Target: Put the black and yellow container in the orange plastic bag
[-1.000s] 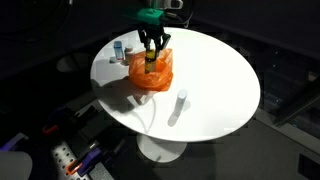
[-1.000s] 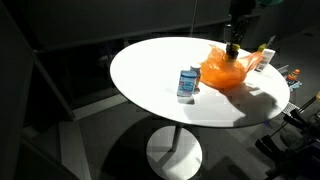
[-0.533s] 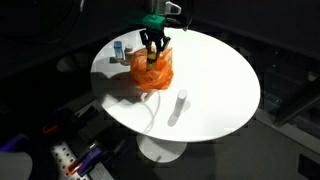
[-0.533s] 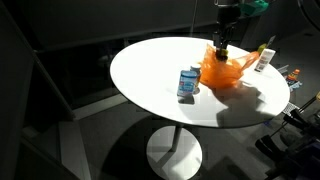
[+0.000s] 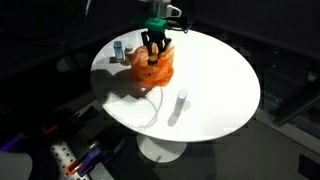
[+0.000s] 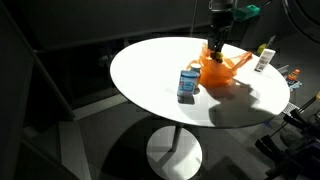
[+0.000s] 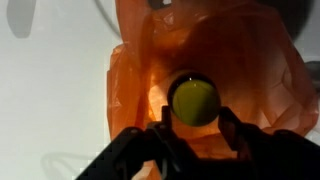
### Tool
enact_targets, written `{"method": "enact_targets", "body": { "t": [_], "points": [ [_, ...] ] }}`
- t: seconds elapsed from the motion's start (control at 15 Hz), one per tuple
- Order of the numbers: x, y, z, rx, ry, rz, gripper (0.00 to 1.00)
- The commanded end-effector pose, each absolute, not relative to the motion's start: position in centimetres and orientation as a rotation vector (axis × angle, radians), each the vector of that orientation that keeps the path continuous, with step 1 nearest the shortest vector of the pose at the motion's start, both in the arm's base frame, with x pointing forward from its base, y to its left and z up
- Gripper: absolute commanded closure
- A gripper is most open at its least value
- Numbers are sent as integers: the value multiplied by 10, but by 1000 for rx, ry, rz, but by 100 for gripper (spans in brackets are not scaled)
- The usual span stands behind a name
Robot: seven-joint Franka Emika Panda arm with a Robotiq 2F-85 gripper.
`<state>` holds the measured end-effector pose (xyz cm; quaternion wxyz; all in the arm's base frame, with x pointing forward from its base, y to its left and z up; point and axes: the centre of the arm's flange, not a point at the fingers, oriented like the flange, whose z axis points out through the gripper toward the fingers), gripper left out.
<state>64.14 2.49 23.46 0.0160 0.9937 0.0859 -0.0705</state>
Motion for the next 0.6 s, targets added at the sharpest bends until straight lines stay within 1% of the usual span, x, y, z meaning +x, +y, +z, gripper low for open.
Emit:
{"method": "enact_targets", "body": {
  "t": [0.0,0.13,0.2,0.53],
  "points": [
    [637,22,250,3080,270,-256,16],
    [627,15,258,3077,231,-283,1],
    [623,10,263,3079,200,-301,0],
    [611,-33,298,3088,0,-298,0]
  ]
}}
